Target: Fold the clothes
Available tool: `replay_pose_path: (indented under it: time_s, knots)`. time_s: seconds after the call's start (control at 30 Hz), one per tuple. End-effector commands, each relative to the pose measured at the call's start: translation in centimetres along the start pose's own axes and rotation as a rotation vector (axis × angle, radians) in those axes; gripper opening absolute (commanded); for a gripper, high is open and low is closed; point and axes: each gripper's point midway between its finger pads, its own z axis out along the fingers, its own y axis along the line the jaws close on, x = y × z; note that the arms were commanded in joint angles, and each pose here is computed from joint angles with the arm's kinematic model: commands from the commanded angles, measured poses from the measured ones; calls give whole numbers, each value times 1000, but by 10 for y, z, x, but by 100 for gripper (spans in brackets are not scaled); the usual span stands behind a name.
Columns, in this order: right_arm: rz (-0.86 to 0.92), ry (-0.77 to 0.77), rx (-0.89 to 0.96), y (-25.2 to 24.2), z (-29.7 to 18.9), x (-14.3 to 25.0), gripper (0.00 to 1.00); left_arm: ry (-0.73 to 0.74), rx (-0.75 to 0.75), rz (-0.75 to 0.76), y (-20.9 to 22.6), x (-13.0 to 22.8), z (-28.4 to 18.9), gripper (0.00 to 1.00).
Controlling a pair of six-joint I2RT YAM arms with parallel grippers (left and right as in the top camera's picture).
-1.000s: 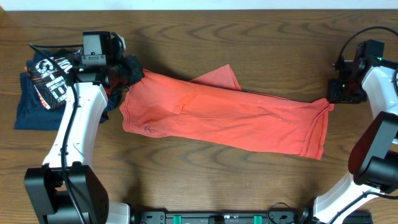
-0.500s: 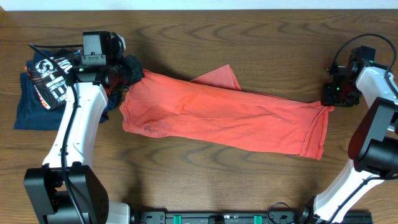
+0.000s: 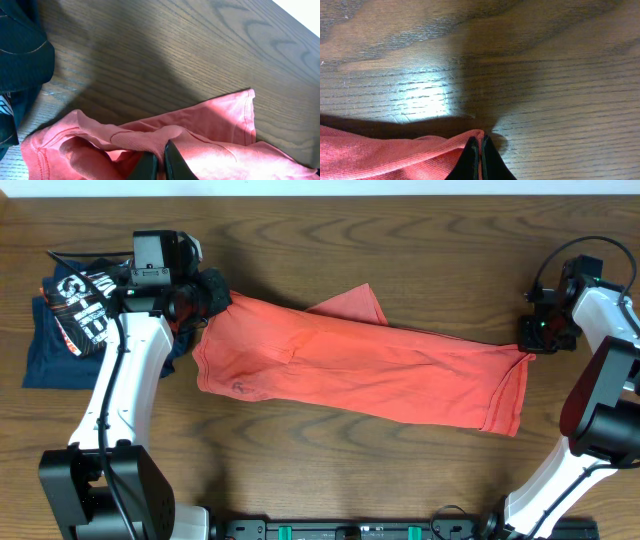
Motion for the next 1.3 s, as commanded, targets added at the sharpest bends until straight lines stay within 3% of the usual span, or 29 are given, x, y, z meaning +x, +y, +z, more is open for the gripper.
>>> replay_pose_path:
  time_s: [0.0,0.27,0.63,0.9,1.13,1.27]
  knots:
    - [10,3,-6,-2,0,2,1,-19,-6,21,-1,-5,-4,6]
    - [65,-46,4,-4,-28,-11,1,-33,0,26,-3,-8,-5,6]
    - [113,-411,73,-7,-207,-40,1,-230,75,81,-34,-33,-81,6]
    - [184,-705,158,-17,-319,-11,1,-410,234,-57,-42,-47,-173,6]
    - [216,-896,219,-21,-387,24,1,-489,483,25,-78,-43,-237,6]
    - [238,-953,246,-25,-408,41,1,-561,499,49,-80,-43,-264,6]
